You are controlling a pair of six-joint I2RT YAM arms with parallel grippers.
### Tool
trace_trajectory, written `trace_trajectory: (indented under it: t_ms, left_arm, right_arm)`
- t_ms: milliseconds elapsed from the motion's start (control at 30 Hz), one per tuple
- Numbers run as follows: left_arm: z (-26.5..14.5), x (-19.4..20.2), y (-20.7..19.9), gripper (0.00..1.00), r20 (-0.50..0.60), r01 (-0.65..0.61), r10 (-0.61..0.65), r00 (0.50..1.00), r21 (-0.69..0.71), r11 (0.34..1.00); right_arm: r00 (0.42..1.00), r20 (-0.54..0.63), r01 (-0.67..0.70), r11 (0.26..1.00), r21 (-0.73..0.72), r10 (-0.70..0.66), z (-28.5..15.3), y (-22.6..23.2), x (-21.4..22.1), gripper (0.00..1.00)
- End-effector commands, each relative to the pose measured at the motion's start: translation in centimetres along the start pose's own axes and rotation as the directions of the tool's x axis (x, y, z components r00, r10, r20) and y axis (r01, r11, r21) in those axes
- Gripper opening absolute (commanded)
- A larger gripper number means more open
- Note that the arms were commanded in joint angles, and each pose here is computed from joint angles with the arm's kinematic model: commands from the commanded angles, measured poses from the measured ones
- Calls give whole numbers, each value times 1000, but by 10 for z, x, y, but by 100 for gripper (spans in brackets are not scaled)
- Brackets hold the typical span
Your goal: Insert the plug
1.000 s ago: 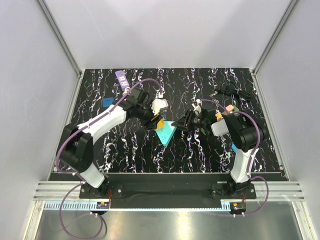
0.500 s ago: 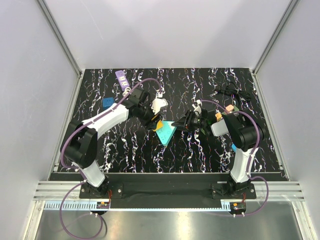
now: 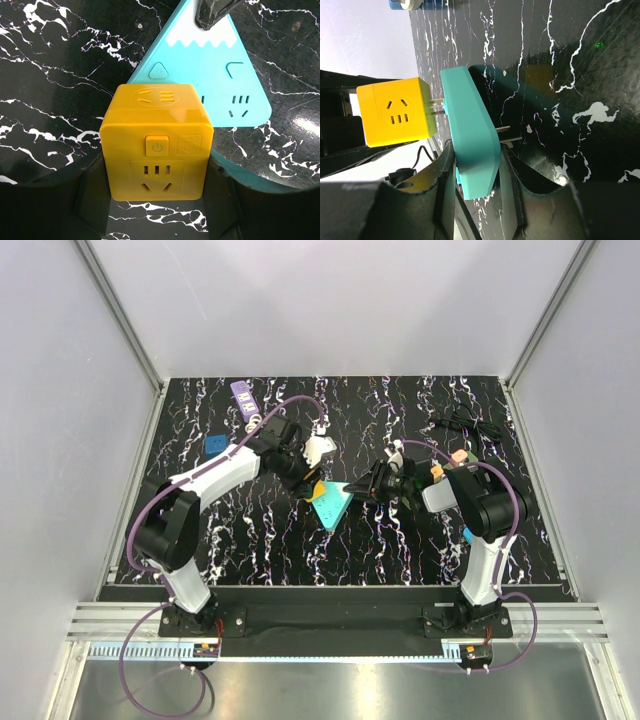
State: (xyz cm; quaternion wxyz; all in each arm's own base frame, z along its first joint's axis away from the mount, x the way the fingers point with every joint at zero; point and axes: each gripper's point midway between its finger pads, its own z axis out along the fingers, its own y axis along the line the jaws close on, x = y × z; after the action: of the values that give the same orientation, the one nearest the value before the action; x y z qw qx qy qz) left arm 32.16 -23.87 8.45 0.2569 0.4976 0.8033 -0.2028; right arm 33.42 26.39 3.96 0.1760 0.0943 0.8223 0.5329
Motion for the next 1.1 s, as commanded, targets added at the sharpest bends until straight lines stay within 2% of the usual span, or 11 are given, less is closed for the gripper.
trace_trajectory:
  t_ms: [0,467,833,1067]
  left_arm:
    - [0,-15,14,0,44,-18,20,999,-25,1000]
    - [17,4,14,0,2,17,-17,1000,23,1000]
    - [25,15,20,0,-55,27,-28,998,-11,1000]
    - [27,14,24,0,-78,165,-169,982,-57,985]
  right_arm:
    - [1000,4,3,1000,25,-3,2,-9,0,0]
    - [1000,1,9,999,32,-9,3,-9,0,0]
    - [1000,0,19,999,25,-19,1,-5,-1,0]
    - [1000,-1,22,999,24,-22,0,-3,-1,0]
